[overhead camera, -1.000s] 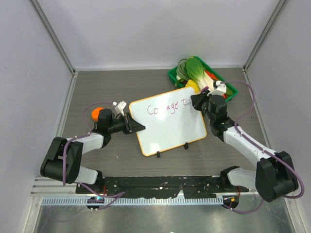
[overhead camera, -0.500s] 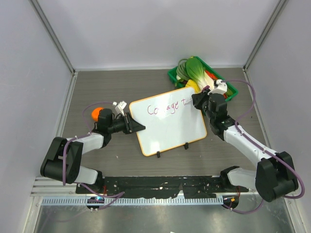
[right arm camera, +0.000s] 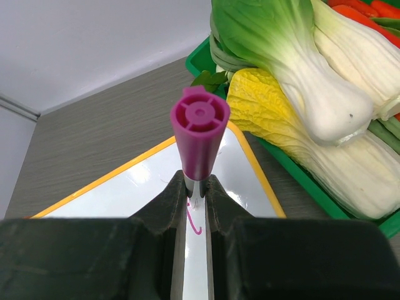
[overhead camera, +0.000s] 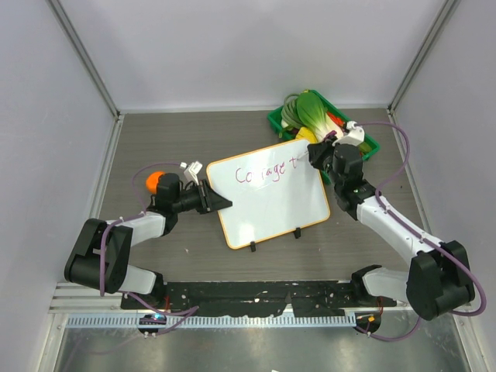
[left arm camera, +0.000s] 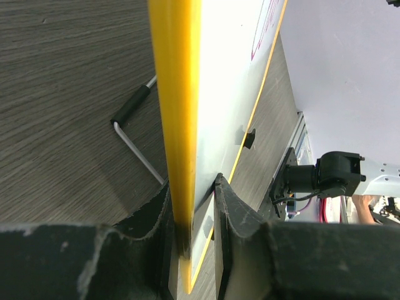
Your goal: Write a sentence on the whiteboard
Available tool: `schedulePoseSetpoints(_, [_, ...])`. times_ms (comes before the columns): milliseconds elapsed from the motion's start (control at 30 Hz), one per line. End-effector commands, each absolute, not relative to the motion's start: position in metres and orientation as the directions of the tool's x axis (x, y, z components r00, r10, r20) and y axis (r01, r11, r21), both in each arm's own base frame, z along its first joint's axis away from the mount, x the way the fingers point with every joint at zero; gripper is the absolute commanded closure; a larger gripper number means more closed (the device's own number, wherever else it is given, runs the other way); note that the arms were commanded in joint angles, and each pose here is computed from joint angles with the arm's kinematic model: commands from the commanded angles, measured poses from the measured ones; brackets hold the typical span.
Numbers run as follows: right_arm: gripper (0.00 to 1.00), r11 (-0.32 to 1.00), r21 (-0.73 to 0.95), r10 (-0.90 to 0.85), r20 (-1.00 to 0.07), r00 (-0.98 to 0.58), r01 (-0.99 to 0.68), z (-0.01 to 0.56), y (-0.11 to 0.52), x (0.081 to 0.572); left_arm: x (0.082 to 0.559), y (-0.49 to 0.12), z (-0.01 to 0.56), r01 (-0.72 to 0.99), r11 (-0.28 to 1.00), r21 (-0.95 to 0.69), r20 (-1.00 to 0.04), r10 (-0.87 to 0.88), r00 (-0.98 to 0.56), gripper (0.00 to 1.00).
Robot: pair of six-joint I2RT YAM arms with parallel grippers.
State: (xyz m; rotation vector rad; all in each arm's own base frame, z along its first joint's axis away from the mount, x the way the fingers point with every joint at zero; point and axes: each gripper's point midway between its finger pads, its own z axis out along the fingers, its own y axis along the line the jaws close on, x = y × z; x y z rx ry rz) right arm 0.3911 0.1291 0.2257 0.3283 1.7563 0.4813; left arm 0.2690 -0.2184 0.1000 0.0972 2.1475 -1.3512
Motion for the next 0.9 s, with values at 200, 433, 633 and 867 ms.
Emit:
schedulePoseSetpoints(200, [0.99,0.883,0.47,0.457,-0.863,-0.215,-0.007,0.228,0.124,0.401,0.273,-0.195,0.049,0.27,0.665,-0.697,-0.524,-0.215,-0.824,1.0])
schedulePoseSetpoints(433, [0.99,0.883,0.469,0.45,-0.859,-0.244,-0.027,0.222,0.129,0.398,0.273,-0.195,0.048,0.27,0.666,-0.695,-0.525,-0.214,-0.824,1.0])
schedulePoseSetpoints(633, [0.99,0.887,0.462,0.44,-0.857,-0.267,-0.022,0.213,0.129,0.392,0.273,-0.195,0.049,0.269,0.668,-0.694,-0.527,-0.215,-0.822,1.0])
schedulePoseSetpoints(867, [0.99,0.892,0.451,0.425,-0.858,-0.289,-0.024,0.205,0.128,0.386,0.273,-0.195,0.049,0.269,0.668,-0.694,-0.527,-0.215,-0.822,1.0])
